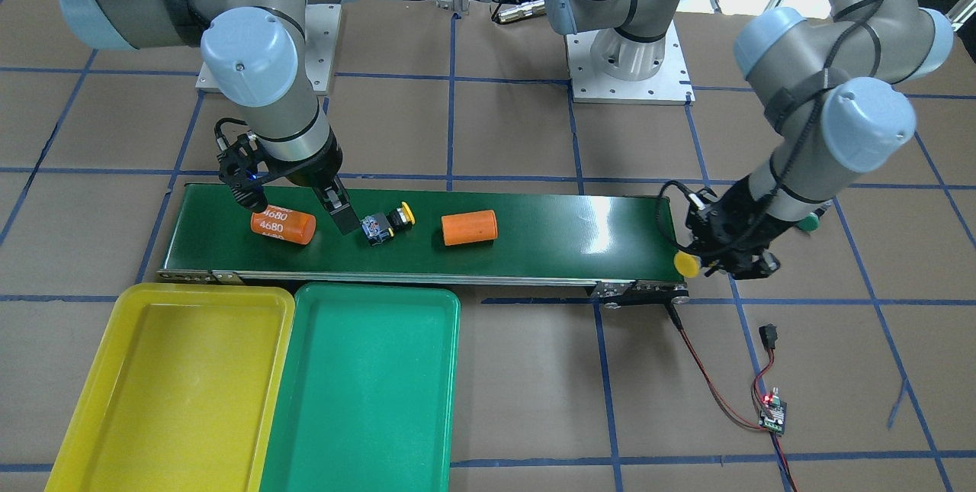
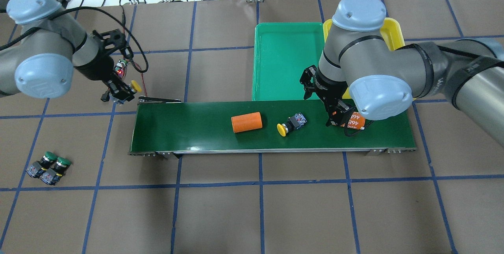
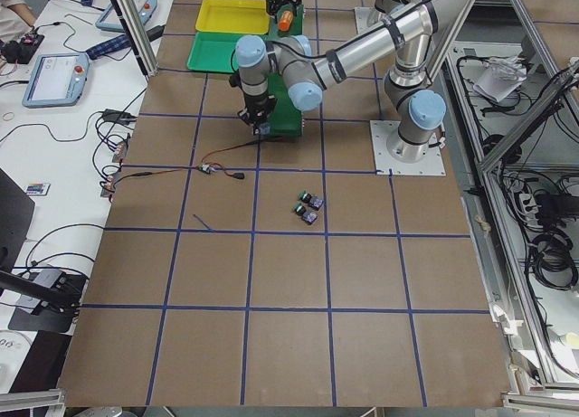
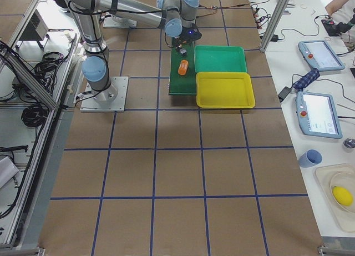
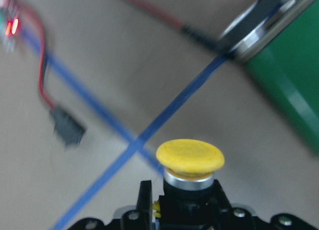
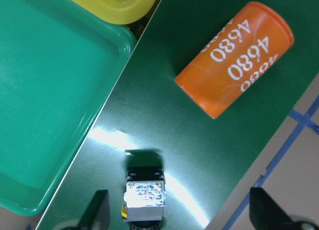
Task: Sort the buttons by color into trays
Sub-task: 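Place yellow button on conveyor with left gripper while right grasps another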
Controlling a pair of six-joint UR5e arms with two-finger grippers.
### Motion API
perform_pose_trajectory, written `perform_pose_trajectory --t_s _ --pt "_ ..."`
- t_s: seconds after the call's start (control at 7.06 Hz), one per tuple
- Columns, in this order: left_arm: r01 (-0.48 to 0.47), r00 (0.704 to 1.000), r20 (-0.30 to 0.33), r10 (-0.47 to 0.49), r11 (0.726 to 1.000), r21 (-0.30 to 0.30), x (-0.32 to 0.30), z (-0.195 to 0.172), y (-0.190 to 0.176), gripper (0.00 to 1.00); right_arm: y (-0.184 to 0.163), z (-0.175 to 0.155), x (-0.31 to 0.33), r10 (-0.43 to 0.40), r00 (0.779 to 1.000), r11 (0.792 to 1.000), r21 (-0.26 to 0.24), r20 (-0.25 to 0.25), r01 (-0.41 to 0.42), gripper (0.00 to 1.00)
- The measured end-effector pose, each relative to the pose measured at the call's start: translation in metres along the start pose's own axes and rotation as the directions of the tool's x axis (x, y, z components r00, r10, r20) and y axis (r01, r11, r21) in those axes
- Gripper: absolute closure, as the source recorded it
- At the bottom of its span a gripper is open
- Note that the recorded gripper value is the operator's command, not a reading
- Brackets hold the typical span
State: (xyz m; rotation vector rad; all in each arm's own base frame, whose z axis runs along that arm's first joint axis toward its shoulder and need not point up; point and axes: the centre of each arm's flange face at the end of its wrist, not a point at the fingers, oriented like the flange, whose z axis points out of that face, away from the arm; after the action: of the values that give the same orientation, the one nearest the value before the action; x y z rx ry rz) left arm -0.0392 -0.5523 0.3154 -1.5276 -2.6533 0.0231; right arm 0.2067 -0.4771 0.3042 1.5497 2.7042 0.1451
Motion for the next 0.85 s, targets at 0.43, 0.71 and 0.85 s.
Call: perform_pose_trajectory --t_s 0.43,0.71,0.85 --pt "-0.269 0.96 -0.09 0.265 0.962 -0.037 0.112 0.03 -0.106 0.01 0.0 0.025 0.002 -0.001 1.0 1.0 0.001 0.008 0.001 0.0" --pt "-0.307 0.947 -0.119 0.299 0.95 -0.053 0.151 0.053 -0.113 0.0 -0.002 0.036 -0.002 -0.001 1.0 1.0 -0.001 0.006 0.001 0.0" --pt "-0.295 0.951 -0.109 0.289 0.954 -0.052 0.153 0.059 -0.112 0.0 -0.003 0.04 -0.003 0.0 1.0 1.0 -0.003 0.001 0.0 0.0"
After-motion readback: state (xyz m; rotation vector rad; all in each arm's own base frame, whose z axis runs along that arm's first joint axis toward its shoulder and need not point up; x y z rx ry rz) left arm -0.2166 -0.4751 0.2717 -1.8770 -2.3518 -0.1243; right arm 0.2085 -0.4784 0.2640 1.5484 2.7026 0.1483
